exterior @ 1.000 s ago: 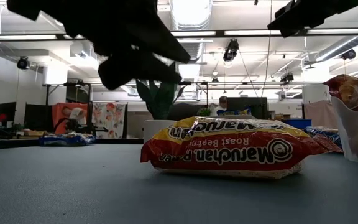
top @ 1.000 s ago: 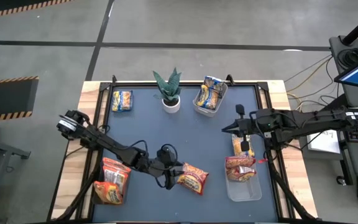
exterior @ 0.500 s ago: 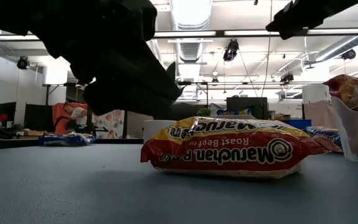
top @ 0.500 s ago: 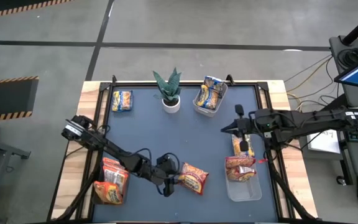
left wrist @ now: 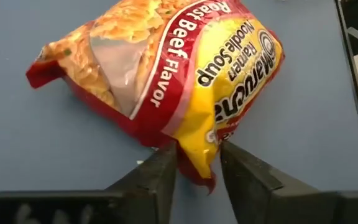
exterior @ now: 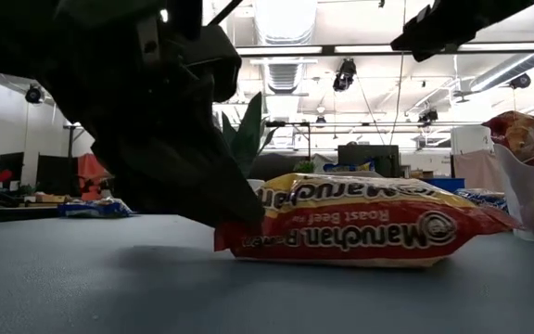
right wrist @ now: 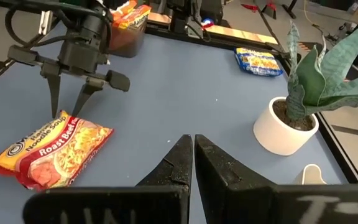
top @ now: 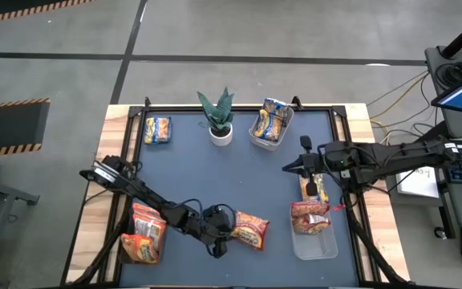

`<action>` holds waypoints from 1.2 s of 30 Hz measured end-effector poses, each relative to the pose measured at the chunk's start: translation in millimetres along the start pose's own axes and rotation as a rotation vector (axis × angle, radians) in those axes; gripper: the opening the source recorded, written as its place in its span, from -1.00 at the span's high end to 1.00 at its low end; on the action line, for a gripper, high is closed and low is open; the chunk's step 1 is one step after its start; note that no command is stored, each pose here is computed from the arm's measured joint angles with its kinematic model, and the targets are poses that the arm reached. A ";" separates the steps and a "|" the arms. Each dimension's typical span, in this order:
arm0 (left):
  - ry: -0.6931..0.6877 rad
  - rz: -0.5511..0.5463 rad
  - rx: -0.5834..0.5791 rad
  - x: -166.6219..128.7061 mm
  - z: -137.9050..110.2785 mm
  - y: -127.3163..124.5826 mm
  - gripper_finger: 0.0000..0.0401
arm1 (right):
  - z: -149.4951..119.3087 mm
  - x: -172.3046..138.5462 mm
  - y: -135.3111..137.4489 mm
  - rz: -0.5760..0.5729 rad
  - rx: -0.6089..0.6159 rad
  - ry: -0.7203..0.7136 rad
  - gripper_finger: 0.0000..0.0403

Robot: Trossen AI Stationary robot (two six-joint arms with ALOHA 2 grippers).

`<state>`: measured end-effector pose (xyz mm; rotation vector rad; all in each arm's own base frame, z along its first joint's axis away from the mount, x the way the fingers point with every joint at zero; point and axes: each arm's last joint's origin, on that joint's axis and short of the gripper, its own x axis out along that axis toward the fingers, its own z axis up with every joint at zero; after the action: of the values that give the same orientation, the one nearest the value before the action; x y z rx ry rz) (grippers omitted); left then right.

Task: Sort Maruchan noodles
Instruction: Put the red instant noodle pack into the transparent bin

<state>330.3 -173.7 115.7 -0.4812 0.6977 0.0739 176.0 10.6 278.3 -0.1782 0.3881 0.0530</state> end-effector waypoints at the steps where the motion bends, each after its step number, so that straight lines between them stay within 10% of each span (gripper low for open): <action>1: 0.000 0.000 0.000 0.8 -0.1 -0.2 0.51 | -0.3 0.9 0.0 0.000 0.000 0.004 0.96; 8: -0.004 0.008 0.068 1.7 -0.7 0.7 0.96 | 1.7 11.1 0.2 -0.002 0.001 -0.010 0.96; 24: 0.152 0.420 0.405 -43.9 17.6 34.2 1.00 | -6.4 67.8 6.7 0.057 0.211 0.057 0.96; 36: 0.230 0.474 0.456 -55.1 18.8 40.3 0.75 | 1.3 94.9 19.0 0.090 0.409 0.148 0.96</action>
<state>290.2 -124.4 146.9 0.1231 1.0133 0.3005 262.6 31.1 240.2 0.2410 0.5457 0.0480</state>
